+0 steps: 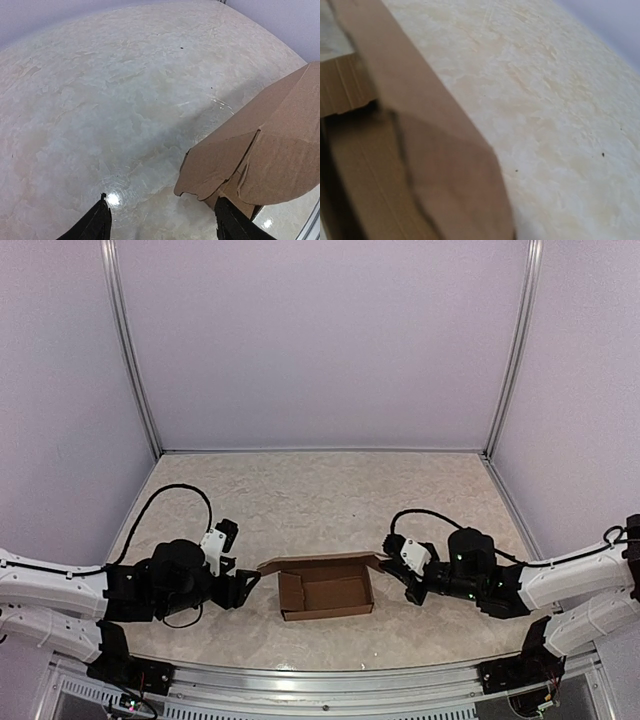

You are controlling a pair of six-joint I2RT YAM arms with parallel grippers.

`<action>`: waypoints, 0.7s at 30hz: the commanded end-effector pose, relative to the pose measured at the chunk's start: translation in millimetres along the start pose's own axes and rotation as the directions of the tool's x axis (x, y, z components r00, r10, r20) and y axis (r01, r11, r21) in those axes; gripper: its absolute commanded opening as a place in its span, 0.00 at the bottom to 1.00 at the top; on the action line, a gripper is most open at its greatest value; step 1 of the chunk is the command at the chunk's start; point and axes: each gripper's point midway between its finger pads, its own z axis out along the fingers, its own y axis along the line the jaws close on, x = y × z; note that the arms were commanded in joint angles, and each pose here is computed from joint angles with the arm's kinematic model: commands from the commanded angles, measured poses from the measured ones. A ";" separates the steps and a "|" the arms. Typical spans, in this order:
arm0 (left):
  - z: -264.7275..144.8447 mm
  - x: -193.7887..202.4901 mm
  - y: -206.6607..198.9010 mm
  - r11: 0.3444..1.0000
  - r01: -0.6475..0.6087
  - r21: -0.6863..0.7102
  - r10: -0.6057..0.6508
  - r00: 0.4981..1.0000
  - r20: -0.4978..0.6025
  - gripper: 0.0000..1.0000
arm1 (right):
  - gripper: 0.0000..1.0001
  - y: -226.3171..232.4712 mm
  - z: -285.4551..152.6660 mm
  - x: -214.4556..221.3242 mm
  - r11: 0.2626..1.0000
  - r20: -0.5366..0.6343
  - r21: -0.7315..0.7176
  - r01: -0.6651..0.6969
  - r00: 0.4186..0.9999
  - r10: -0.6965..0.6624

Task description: Fold the paper box

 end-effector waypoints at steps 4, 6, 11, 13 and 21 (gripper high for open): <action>5.2 -17.8 -21.8 0.989 -0.115 0.093 0.105 0.989 0.107 0.69 | 0.00 -1.1 -7.0 -11.4 1.000 0.023 -0.015 -0.002 1.000 0.002; 9.0 -17.0 -22.9 0.986 -0.129 0.102 0.118 0.987 0.106 0.69 | 0.00 -1.8 -8.4 -14.1 1.000 0.033 -0.014 -0.009 0.999 0.009; 18.1 -11.6 -17.7 0.984 -0.153 0.091 0.146 0.986 0.081 0.66 | 0.00 -1.5 -10.9 -16.3 1.000 0.045 -0.017 -0.015 0.999 0.016; 19.5 -13.4 -16.5 0.984 -0.152 0.091 0.144 0.986 0.085 0.65 | 0.00 -0.6 -11.1 -16.6 1.000 0.046 -0.021 -0.013 0.999 0.014; 21.3 -17.1 -18.8 0.984 -0.151 0.096 0.143 0.986 0.085 0.58 | 0.00 0.8 -9.0 -14.0 0.999 0.034 -0.029 -0.016 0.999 0.017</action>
